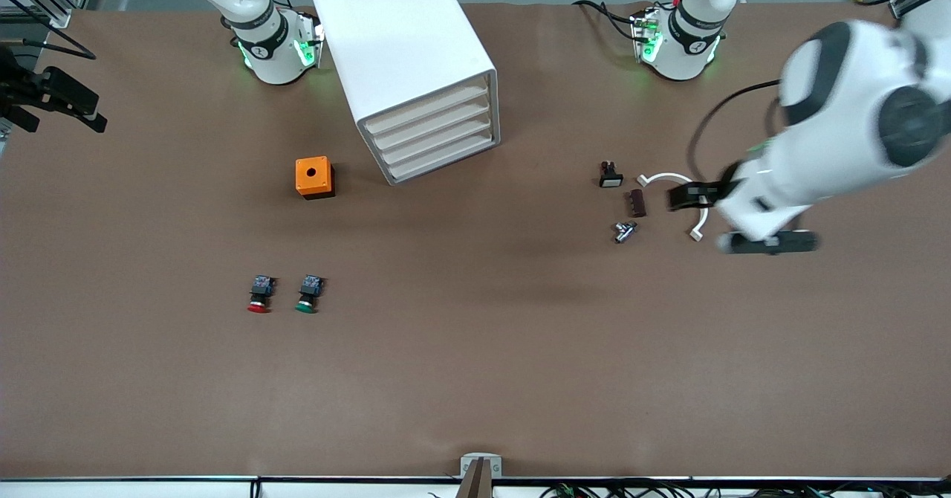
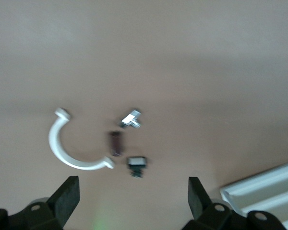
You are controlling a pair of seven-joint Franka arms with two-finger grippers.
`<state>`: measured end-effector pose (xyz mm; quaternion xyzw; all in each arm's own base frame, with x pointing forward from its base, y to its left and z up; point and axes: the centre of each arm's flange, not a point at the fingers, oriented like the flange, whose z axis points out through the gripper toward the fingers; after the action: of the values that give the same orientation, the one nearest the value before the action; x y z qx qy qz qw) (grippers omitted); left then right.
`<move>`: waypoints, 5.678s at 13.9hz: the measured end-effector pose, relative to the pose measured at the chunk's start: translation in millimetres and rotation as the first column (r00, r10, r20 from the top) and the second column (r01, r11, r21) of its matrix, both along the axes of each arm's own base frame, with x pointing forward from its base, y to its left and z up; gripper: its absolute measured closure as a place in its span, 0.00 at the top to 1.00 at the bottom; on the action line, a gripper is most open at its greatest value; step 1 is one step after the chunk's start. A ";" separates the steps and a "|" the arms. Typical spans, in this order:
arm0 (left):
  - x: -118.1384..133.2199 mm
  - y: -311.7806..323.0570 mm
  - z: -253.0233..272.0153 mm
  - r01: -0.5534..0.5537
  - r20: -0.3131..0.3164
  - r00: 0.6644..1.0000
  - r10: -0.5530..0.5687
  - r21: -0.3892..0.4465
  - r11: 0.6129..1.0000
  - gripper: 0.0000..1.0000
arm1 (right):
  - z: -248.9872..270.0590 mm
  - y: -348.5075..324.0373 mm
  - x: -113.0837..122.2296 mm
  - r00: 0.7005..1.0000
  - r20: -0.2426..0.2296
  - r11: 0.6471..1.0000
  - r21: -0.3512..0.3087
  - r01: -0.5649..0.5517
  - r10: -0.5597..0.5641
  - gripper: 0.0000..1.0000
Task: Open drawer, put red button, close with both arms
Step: 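Move the left gripper toward the white cabinet's drawer front, then grasp the drawer edge with the left gripper while the right gripper reaches the red button, then pull the drawer open with the left gripper while the right gripper lowers onto the button, then close the right gripper on the red button while the left gripper releases the drawer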
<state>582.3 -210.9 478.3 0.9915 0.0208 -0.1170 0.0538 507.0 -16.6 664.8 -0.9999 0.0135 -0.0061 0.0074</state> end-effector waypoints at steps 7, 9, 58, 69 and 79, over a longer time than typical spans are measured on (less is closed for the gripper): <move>-35.1 -165.0 -87.4 -0.287 -0.239 0.926 0.291 0.053 0.956 1.00 | -11.8 0.9 9.1 1.000 -0.022 1.000 -0.003 -0.001 0.001 1.00; -29.5 -195.8 -100.9 -0.407 -0.326 0.856 0.400 0.050 0.912 1.00 | -26.2 1.7 18.2 0.999 -0.048 1.000 -0.005 -0.002 0.002 1.00; -154.0 -283.0 -323.7 0.042 -0.110 -0.159 0.981 0.992 0.118 0.45 | -482.5 71.0 100.2 0.995 0.029 0.995 -0.029 0.093 -0.092 1.00; -173.6 -296.1 -325.5 0.086 -0.019 -0.128 0.992 0.996 0.030 0.07 | -488.0 68.0 97.9 0.995 0.013 0.995 -0.035 0.095 -0.095 0.76; -78.6 -211.4 -319.8 0.058 -0.030 -0.321 0.947 0.997 0.051 0.08 | -487.8 67.9 98.1 0.995 0.013 0.995 -0.035 0.096 -0.095 0.42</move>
<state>503.7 -422.2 158.5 0.3436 0.6323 -0.6049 -0.3411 605.1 51.3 177.0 -0.9980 0.0611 -0.0121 -0.0108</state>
